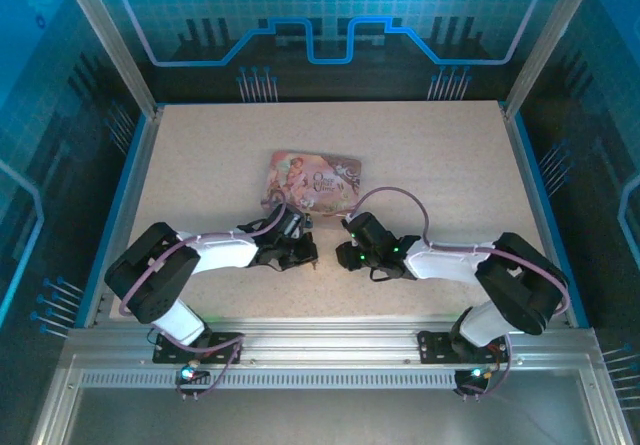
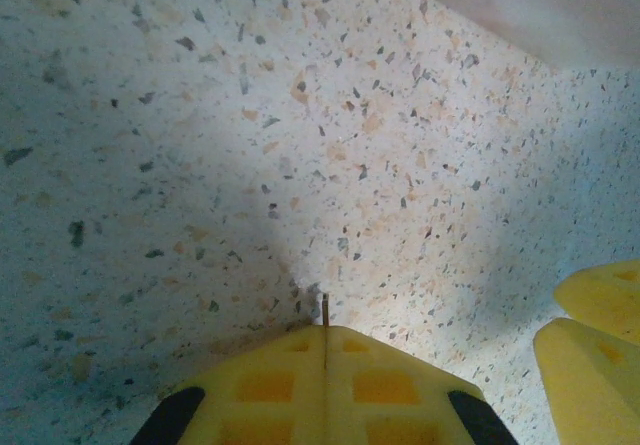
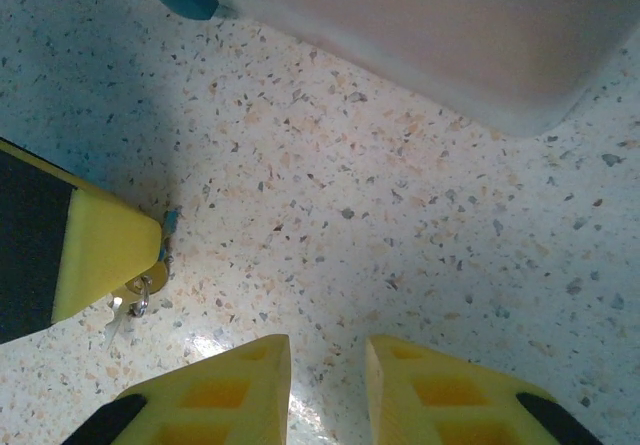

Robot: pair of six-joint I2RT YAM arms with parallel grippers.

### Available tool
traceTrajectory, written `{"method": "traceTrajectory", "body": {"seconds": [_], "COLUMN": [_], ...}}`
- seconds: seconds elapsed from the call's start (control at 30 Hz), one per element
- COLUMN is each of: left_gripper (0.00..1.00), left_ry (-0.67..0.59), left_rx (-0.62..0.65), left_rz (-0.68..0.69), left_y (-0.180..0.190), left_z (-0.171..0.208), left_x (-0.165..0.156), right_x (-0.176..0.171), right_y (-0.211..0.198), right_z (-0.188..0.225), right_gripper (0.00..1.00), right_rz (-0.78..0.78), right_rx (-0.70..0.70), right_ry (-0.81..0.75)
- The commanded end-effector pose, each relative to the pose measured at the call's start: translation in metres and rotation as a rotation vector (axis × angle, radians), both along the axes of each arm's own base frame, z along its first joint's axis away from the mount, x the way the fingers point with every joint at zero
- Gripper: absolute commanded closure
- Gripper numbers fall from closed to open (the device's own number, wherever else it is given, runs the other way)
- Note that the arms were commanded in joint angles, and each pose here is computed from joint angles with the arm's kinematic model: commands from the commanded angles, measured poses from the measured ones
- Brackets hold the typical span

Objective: Unlock the padlock with the key

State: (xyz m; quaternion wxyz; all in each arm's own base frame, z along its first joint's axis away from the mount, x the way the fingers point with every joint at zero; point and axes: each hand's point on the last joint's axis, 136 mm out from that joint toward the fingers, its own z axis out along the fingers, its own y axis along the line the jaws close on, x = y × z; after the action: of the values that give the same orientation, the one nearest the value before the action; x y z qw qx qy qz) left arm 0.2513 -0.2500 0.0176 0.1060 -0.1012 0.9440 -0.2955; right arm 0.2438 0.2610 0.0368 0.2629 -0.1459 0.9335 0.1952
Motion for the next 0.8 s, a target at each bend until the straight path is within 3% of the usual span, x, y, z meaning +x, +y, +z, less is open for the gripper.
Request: {"method": "traceTrajectory", "body": {"seconds": [0.0, 0.17, 0.43, 0.63, 0.77], "left_gripper": [1.0, 1.0, 1.0, 1.0, 1.0], "left_ry": [-0.017, -0.153, -0.525, -0.9, -1.018], "left_rx": [0.014, 0.0, 0.001, -0.081, -0.158], "left_rz": [-0.044, -0.172, -0.401, -0.635, -0.766], "left_y": [0.0, -0.007, -0.012, -0.024, -0.032], "left_z": [0.004, 0.032, 0.104, 0.16, 0.188], "left_x": [-0.005, 0.001, 0.006, -0.012, -0.032], "right_x": [-0.002, 0.008, 0.013, -0.012, -0.033], "right_y": [-0.008, -0.022, -0.051, -0.036, -0.014], "right_z": [0.005, 0.034, 0.12, 0.187, 0.213], "right_gripper": [0.74, 0.74, 0.74, 0.64, 0.56], "right_rz": [-0.021, -0.054, -0.036, 0.177, 0.342], "right_rx": [0.0, 0.095, 0.33, 0.487, 0.612], "right_ry": [-0.006, -0.031, -0.155, -0.22, -0.189]}}
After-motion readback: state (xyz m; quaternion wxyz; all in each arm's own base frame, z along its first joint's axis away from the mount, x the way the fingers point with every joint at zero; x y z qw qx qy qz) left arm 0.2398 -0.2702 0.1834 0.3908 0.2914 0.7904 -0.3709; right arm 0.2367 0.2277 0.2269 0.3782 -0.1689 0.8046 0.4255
